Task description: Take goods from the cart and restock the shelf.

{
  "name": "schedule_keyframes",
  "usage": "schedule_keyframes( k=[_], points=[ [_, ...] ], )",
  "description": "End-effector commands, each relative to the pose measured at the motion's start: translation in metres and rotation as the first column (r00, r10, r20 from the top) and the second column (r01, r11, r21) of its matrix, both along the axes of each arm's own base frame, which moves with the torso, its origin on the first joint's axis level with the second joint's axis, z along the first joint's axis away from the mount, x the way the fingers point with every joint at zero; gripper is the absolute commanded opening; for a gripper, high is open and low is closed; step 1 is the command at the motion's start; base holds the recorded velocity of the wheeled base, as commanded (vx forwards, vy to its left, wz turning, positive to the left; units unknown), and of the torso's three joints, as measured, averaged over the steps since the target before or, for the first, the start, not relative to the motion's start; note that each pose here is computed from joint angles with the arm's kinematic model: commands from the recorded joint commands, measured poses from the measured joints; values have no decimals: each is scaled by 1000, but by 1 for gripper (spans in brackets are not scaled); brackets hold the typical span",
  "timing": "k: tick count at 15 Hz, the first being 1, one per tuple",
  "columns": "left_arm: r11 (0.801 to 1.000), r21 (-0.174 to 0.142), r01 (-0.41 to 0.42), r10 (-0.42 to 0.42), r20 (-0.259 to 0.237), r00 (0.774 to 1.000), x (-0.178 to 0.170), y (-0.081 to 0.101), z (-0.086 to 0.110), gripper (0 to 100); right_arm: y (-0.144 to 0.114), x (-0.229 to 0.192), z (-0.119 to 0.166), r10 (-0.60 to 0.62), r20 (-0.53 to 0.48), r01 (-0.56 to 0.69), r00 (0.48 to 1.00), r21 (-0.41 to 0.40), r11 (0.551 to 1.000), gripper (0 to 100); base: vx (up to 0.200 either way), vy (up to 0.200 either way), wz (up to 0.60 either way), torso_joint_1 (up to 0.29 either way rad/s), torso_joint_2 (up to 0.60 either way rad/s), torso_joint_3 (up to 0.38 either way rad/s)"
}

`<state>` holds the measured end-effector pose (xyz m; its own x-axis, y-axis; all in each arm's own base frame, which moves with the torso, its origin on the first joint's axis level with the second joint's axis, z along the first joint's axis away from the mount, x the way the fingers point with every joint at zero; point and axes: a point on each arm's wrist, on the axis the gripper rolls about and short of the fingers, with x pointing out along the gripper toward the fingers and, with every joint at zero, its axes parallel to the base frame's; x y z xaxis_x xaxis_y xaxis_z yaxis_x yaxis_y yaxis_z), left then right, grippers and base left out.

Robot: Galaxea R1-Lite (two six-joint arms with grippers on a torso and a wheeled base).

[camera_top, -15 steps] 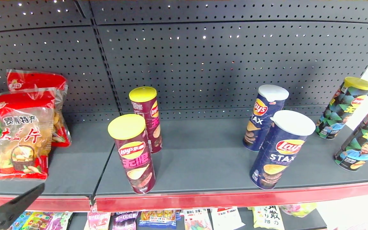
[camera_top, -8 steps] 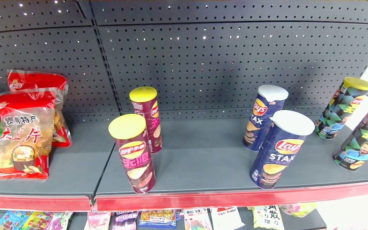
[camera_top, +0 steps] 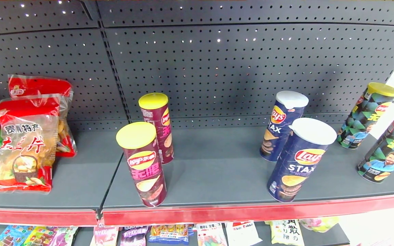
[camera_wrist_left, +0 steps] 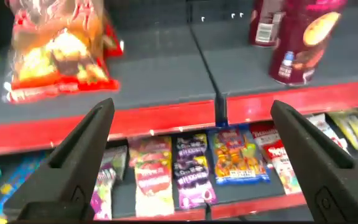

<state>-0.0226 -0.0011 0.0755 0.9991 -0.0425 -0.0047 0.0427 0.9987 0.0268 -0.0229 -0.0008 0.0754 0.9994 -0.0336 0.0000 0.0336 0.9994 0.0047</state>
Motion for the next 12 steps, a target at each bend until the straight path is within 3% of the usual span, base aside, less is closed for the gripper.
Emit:
schedule_keyframes(
  k=[1,12],
  points=[
    [1000,-7,-27,27,1,1000,0,1,0,100,0,0,0,0,0,0,1000,0,1000,100,0,0,0,0,0,0],
    [1000,-1,-30,30,2,1000,0,1,0,100,0,0,0,12,-2,-12,1000,-3,1000,100,0,0,0,0,0,0]
  ],
)
